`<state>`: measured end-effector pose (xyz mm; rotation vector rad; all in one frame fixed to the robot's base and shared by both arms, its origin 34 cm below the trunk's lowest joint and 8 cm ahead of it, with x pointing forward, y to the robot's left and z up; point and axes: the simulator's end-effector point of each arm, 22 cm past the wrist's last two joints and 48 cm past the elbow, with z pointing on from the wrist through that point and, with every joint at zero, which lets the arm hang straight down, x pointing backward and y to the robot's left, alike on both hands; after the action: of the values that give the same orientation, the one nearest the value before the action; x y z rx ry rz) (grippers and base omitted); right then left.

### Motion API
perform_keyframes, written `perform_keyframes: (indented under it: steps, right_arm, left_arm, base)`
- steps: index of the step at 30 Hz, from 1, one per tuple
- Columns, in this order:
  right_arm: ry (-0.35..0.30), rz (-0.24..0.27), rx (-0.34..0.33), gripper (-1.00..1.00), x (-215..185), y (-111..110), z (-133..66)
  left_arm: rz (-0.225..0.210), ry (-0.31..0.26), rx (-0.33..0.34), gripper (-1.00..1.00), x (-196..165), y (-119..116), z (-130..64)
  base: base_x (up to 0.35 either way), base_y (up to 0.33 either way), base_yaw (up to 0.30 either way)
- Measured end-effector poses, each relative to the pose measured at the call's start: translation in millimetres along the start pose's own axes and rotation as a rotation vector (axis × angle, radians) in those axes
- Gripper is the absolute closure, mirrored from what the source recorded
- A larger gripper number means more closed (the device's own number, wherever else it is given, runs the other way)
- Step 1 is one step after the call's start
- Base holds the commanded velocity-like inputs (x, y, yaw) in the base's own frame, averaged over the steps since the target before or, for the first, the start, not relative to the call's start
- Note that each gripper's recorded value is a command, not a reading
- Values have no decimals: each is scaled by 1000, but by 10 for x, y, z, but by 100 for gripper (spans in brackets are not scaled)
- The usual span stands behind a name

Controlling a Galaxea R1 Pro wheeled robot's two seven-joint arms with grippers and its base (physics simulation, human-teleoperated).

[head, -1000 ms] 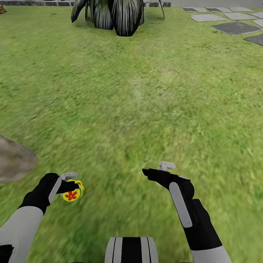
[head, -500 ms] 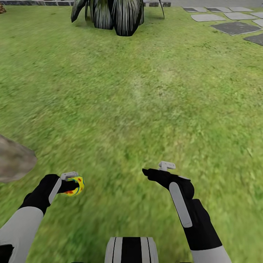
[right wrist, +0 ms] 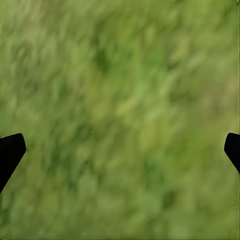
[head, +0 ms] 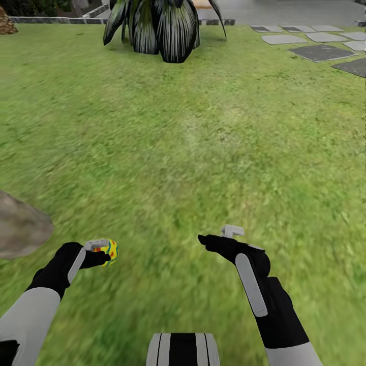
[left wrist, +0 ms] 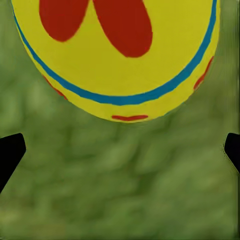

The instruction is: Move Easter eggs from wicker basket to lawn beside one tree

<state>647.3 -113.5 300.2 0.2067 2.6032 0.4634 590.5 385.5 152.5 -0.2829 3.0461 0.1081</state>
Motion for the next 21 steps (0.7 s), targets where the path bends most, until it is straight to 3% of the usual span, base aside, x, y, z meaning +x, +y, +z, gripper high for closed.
perform_keyframes:
  steps: [7,17,21]
  right_arm:
    - [0,0,0,-100,0,0,0]
    - [-38,-12,-9,-100,-169,91,-164]
    - [-53,-16,-13,-100,-233,127,-229]
  left_arm:
    - [-2,10,-6,-100,34,18,15]
    - [-6,18,-10,-100,-23,55,-195]
    - [-7,8,-8,-100,-69,53,-275]
  base:
    - [0,0,0]
    - [-3,0,0]
    - [-212,0,0]
